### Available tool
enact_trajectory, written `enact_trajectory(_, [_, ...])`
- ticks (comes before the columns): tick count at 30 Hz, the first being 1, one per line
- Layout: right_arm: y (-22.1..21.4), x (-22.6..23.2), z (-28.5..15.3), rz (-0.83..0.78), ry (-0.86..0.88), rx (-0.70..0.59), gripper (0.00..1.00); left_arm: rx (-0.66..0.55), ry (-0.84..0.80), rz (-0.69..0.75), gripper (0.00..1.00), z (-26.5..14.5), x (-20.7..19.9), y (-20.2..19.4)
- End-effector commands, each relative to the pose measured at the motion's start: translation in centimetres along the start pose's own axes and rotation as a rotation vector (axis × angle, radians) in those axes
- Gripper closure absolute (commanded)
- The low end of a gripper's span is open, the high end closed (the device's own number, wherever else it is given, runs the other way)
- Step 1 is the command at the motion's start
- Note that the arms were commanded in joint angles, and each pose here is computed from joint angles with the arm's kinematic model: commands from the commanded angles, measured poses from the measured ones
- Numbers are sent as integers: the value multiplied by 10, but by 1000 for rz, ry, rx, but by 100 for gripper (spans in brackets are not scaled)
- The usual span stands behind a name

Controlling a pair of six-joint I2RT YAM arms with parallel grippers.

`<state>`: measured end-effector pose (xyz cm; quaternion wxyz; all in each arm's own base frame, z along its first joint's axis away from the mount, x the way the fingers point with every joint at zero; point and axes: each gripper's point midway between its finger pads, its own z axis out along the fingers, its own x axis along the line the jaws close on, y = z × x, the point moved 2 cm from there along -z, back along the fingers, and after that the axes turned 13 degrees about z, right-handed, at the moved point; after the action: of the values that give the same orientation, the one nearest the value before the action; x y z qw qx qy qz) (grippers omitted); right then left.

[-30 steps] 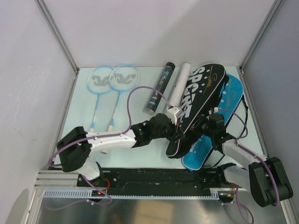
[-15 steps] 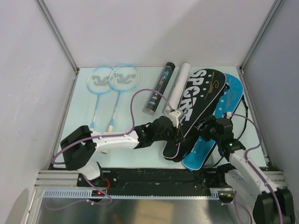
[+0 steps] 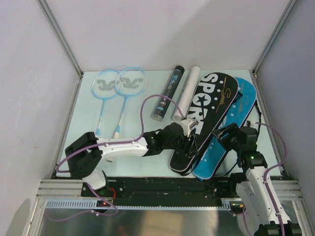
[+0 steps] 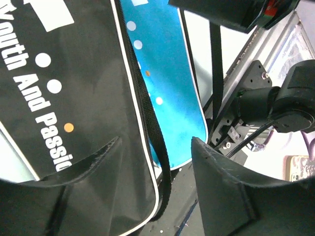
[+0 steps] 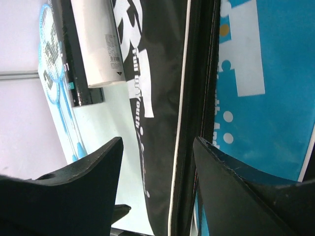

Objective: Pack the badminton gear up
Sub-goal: Place the racket in the racket bag, then adjust the racket bag at the center of the board.

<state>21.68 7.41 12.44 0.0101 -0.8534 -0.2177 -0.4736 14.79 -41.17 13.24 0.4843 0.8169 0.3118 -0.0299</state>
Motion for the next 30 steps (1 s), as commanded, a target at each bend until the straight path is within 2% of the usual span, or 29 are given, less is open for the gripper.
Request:
enact_trajectory(1, [25, 32, -3, -112, 61, -54, 36, -49, 72, 10, 35, -27, 2, 28])
enact_trajectory(4, [44, 35, 4, -153, 36, -68, 35, -65, 158, -43, 28, -46, 21, 25])
enact_trajectory(7, [62, 42, 12, -168, 39, -51, 35, -42, 193, -119, 21, -58, 41, 4])
enact_trajectory(14, [80, 44, 49, -185, 3, 73, 36, 61, 208, -183, 18, -73, 62, -56])
enact_trajectory(18, [52, 35, 63, -189, -21, 201, 35, 85, 213, -203, 15, -78, 65, -72])
enact_trajectory(20, [37, 28, 63, -190, -46, 225, 33, 79, 226, -201, 14, -80, 68, -74])
enact_trajectory(26, [2, 5, 57, -115, -75, 244, 29, 60, 205, -183, 15, -77, 67, -67])
enact_trajectory(30, [-20, -8, 53, -67, -89, 254, 29, 57, 200, -181, 16, -75, 66, -64])
